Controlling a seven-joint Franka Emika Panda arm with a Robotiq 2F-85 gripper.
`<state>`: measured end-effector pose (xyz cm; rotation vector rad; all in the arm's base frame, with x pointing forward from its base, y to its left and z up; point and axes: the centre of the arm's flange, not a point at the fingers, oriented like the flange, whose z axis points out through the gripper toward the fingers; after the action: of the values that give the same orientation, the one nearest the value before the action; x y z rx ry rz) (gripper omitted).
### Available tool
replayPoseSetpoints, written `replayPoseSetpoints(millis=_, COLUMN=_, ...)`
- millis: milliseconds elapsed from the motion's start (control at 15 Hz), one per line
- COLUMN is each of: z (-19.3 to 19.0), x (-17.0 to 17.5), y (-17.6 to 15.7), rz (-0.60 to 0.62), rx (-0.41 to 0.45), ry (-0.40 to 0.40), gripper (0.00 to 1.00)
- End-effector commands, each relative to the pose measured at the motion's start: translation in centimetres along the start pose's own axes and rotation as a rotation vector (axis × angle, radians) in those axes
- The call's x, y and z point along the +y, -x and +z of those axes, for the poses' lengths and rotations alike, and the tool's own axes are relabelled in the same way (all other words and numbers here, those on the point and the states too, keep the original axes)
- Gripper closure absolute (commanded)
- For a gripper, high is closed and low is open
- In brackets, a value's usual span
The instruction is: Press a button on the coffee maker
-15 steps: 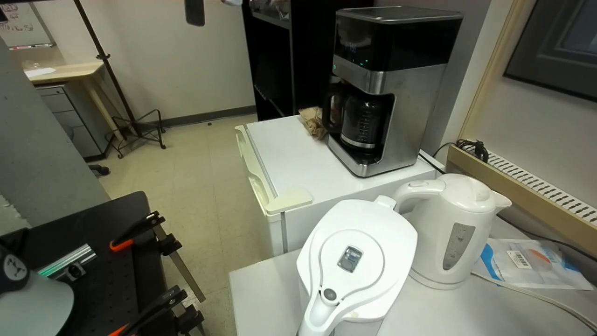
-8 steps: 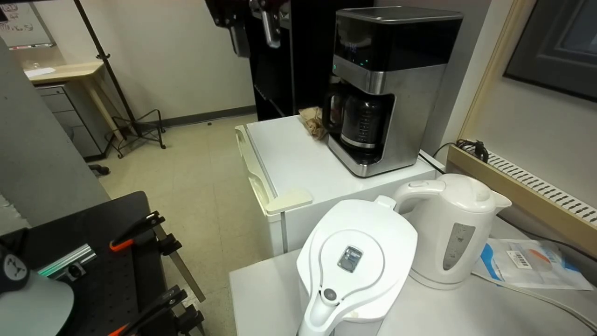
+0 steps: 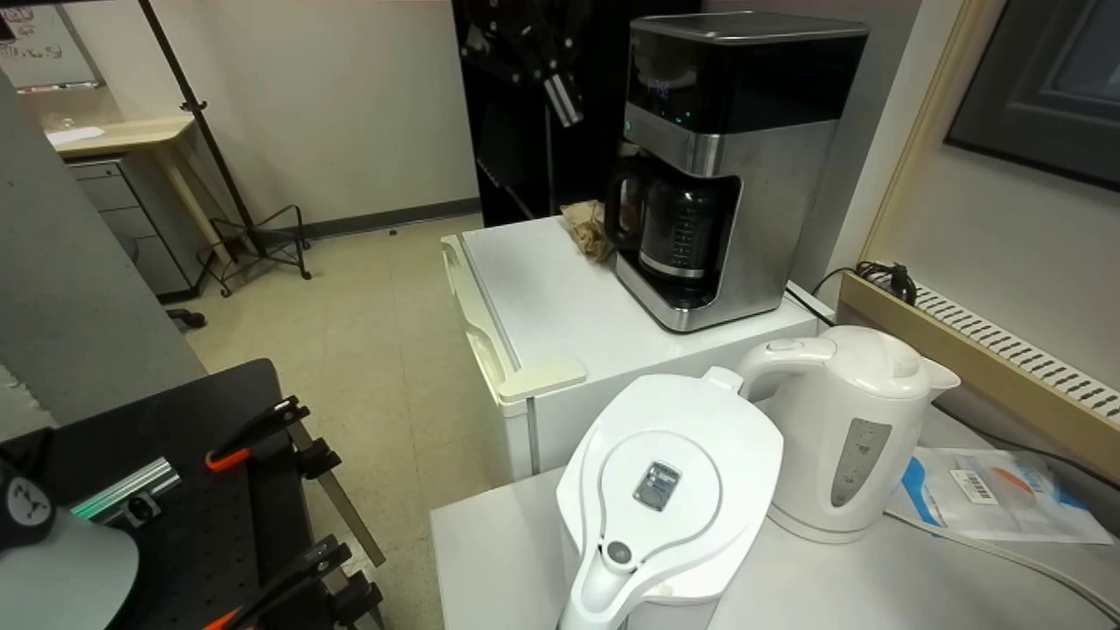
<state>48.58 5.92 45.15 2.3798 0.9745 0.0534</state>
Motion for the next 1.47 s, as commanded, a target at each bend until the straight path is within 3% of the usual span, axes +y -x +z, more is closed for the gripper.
replayPoseSetpoints(millis=0, z=1.4, x=0.3, y=-2.0, rz=-0.049, rx=0.086, ry=0.071, gripper=1.0)
replayPoseSetpoints(millis=400, z=3.5, x=0.7, y=-5.1, rz=-0.089, rx=0.222, ry=0.163, gripper=1.0)
replayPoseSetpoints(millis=800, z=5.7, x=1.2, y=-7.6, rz=-0.094, rx=0.336, ry=0.206, gripper=1.0)
replayPoseSetpoints(millis=1400, z=7.7, x=1.8, y=-10.1, rz=-0.089, rx=0.41, ry=0.219, gripper=1.0)
